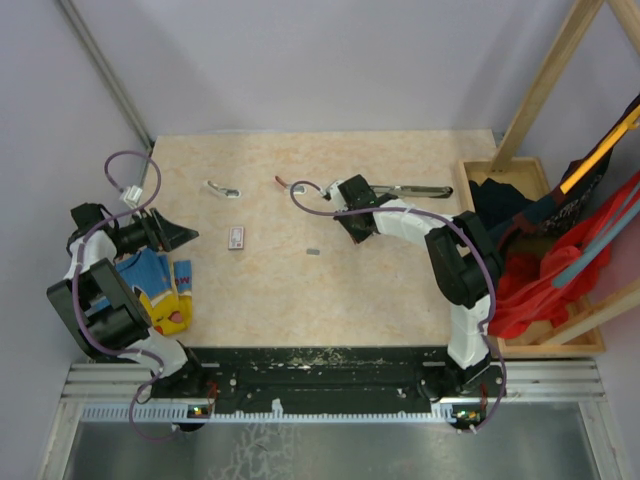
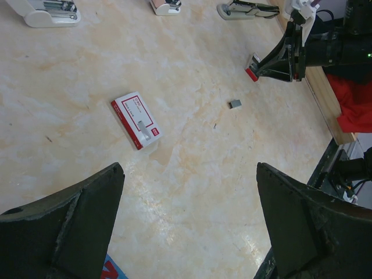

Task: Unload the staples from the stapler
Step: Place the staple in the staple box.

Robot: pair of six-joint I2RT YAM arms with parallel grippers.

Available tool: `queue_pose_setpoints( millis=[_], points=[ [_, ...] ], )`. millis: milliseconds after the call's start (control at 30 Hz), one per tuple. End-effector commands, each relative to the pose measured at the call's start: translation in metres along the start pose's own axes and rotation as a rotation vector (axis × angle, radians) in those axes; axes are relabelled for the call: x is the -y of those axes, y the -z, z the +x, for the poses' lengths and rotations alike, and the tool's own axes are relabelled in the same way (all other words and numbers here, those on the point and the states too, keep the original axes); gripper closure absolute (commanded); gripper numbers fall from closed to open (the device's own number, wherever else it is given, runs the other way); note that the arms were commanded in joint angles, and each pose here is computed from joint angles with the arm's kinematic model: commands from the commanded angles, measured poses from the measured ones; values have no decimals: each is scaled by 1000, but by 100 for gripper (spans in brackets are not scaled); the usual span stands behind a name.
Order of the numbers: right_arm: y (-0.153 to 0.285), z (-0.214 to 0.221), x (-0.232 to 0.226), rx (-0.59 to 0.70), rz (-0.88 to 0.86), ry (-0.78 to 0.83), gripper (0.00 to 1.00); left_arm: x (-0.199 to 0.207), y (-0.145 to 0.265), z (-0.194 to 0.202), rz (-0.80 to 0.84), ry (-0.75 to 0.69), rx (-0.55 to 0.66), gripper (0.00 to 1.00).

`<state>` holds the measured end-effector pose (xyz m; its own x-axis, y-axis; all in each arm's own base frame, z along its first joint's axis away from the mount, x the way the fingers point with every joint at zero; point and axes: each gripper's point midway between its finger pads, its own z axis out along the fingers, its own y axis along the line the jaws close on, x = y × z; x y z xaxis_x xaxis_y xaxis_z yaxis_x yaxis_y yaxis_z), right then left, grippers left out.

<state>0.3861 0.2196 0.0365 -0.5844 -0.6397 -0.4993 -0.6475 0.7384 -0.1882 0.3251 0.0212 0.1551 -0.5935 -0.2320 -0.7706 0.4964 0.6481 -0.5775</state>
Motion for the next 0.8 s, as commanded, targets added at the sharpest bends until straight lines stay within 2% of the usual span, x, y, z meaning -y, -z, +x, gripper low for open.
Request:
queue_pose_setpoints(
  millis=[0, 767],
  points=[
    [13, -25, 10, 61, 25, -40, 80, 0, 2, -5, 11, -21, 14, 0],
    [7, -20, 5, 27, 0, -55, 80, 0, 2, -5, 9, -23, 14, 0]
  ],
)
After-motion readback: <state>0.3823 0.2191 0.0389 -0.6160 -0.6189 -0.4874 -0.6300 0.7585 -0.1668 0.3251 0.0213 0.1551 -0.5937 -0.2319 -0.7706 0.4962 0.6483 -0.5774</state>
